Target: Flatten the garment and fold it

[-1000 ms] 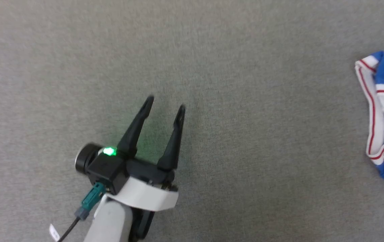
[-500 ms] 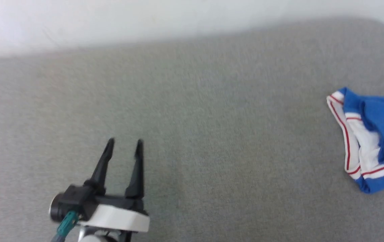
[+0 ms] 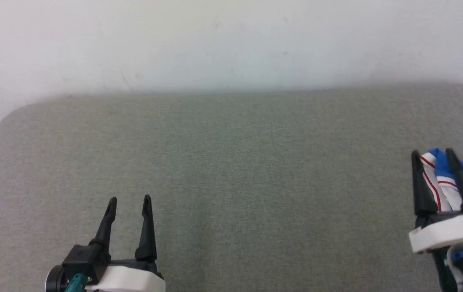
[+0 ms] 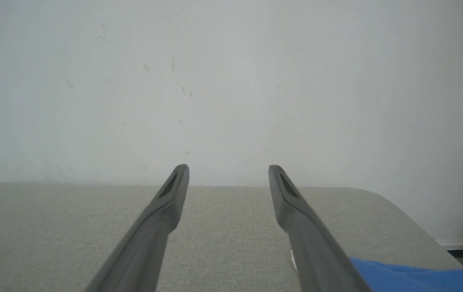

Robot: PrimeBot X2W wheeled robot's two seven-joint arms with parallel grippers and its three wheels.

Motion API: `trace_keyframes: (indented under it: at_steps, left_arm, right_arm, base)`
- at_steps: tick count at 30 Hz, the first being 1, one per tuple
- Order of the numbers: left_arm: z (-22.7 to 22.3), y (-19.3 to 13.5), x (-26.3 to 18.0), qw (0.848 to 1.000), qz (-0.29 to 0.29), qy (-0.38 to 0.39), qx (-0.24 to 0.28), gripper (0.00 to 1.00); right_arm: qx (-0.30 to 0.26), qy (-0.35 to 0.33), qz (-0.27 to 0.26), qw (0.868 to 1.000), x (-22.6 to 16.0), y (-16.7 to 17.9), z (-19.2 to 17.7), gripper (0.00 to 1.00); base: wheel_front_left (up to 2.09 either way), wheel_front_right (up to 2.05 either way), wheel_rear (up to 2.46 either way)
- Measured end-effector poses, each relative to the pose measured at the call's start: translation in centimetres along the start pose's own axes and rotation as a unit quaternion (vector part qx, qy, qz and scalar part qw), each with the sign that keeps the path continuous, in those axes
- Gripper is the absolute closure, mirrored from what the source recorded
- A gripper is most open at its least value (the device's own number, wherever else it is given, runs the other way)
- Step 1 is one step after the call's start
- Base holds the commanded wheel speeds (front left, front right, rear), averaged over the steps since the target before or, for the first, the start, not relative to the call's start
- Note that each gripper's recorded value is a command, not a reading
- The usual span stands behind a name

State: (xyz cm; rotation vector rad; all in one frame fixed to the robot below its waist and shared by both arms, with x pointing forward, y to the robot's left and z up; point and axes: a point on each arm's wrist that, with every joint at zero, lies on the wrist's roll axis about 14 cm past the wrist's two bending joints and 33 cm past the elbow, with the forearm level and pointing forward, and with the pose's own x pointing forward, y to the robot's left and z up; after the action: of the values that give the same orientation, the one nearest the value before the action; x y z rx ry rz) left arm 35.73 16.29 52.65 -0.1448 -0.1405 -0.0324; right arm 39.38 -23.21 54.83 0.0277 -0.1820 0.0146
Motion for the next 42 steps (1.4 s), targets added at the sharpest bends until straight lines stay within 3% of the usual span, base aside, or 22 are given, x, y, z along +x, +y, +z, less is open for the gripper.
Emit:
trace_keyframes:
  at_steps: [9,16,34,35,42]
  left_arm:
    - [-0.3,2.0,-2.2,0.999,0.033,0.009,0.021,0.0]
    - [-1.1,2.2,-2.6,0.998,0.034,0.024,0.037,0.0]
    - [-0.9,1.7,-2.4,0.999,0.029,0.019,0.041,0.0]
    - [-0.8,1.7,-2.4,0.999,0.029,0.018,0.04,1.0]
    - [-0.9,1.7,-2.3,0.999,0.029,0.021,0.041,1.0]
  right_arm:
    - [0.021,0.028,0.028,0.999,-2.8,4.5,-2.3,0.0]
    - [-0.013,0.041,0.053,0.998,-3.6,6.2,-3.0,0.0]
    - [-0.013,0.035,0.05,0.998,-3.7,6.3,-2.6,0.0]
    - [-0.013,0.035,0.051,0.998,-3.7,6.4,-2.7,1.0]
    - [-0.013,0.037,0.051,0.998,-3.7,6.4,-2.7,1.0]
  base:
    - [0.0,0.0,0.0]
    - [0.0,0.0,0.0]
    - [0.0,0.0,0.0]
    - [0.0,0.0,0.0]
    - [0.0,0.0,0.0]
